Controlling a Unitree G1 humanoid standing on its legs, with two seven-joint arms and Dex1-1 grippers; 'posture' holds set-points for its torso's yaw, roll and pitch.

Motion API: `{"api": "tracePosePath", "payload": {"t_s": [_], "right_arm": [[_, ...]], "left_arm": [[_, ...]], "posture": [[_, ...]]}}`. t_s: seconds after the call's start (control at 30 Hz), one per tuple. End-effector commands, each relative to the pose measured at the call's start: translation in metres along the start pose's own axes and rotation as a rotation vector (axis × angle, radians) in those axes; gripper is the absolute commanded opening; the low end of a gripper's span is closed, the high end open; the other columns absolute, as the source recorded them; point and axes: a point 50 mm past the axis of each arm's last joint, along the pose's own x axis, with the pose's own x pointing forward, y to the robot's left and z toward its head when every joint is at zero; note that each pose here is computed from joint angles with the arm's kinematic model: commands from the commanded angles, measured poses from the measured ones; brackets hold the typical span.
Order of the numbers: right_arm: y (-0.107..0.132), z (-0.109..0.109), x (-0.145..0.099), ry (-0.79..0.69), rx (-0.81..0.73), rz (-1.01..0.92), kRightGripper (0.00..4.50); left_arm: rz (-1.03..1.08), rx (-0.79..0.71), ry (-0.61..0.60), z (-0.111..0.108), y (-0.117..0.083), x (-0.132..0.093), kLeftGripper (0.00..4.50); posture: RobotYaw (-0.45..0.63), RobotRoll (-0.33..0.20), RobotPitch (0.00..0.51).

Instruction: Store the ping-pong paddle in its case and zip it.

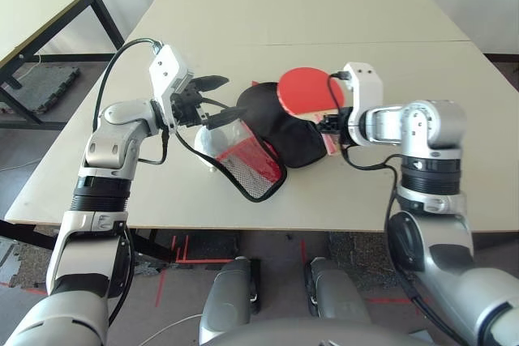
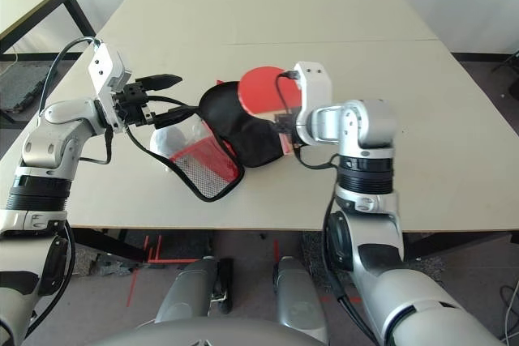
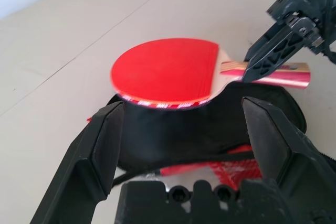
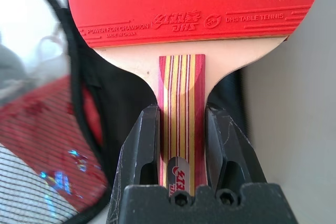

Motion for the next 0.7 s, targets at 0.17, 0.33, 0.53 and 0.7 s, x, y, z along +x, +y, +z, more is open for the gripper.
{"api": "tracePosePath", "payload": {"t_s": [0.17, 0.33, 0.53, 0.7], "right_arm": [[0.014, 0.008, 0.015, -0.019, -0.028, 0.025, 1.06], [0.015, -0.002, 0.027, 0.023, -0.037, 0.033, 1.06], [0.014, -0.005, 0.030, 0.045, -0.065, 0.041, 1.06], [0.010, -0.005, 0.033, 0.059, -0.092, 0.025, 1.06]], "left_arm": [[0.025, 0.016, 0.011, 0.001, -0.003, -0.008, 4.50], [0.040, 0.012, 0.023, -0.002, -0.005, -0.012, 4.50], [0.057, 0.010, 0.021, -0.002, -0.006, -0.015, 4.50], [0.060, 0.006, 0.019, -0.003, -0.008, -0.015, 4.50]], "posture": [[0.13, 0.000, 0.085], [0.15, 0.000, 0.086], [0.16, 0.000, 0.083], [0.17, 0.000, 0.079]]}}
